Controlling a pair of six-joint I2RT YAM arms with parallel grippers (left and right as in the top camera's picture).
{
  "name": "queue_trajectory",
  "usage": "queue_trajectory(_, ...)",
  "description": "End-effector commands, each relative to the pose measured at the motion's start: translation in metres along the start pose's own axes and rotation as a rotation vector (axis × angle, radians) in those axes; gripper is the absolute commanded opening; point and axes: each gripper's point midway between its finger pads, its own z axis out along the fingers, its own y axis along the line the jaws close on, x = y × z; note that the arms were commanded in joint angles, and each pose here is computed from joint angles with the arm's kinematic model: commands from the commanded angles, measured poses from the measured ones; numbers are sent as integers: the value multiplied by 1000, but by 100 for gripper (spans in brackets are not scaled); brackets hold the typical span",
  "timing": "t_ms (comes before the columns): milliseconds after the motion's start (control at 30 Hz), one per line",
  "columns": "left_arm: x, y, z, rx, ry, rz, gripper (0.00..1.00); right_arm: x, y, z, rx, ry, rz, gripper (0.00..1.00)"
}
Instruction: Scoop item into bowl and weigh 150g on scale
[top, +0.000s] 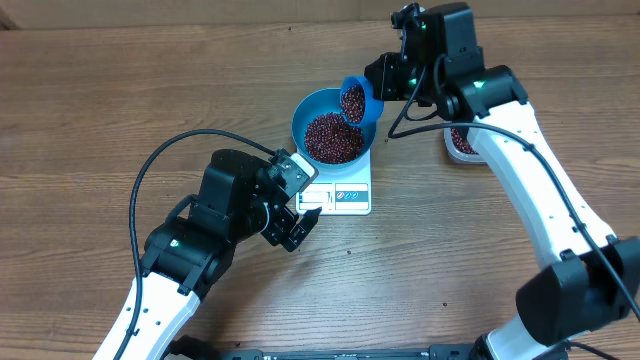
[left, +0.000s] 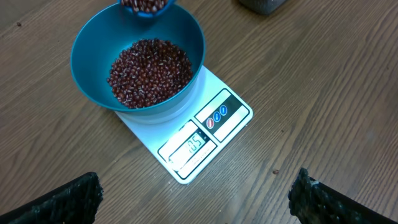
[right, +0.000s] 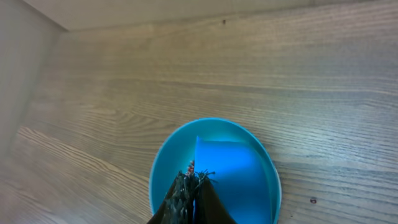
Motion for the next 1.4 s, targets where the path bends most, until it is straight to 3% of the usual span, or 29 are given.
queue_trajectory(0,0,-2,-2,10,-11,7,100,-5,5,8,1,-8,-51,4)
queue_trajectory(367,0,-2,-2,10,-10,7,100,3,30,15,-17,-3,-232,4)
queue_trajectory(1367,0,-2,-2,10,-10,7,100,9,37,19,17,3,-384,4)
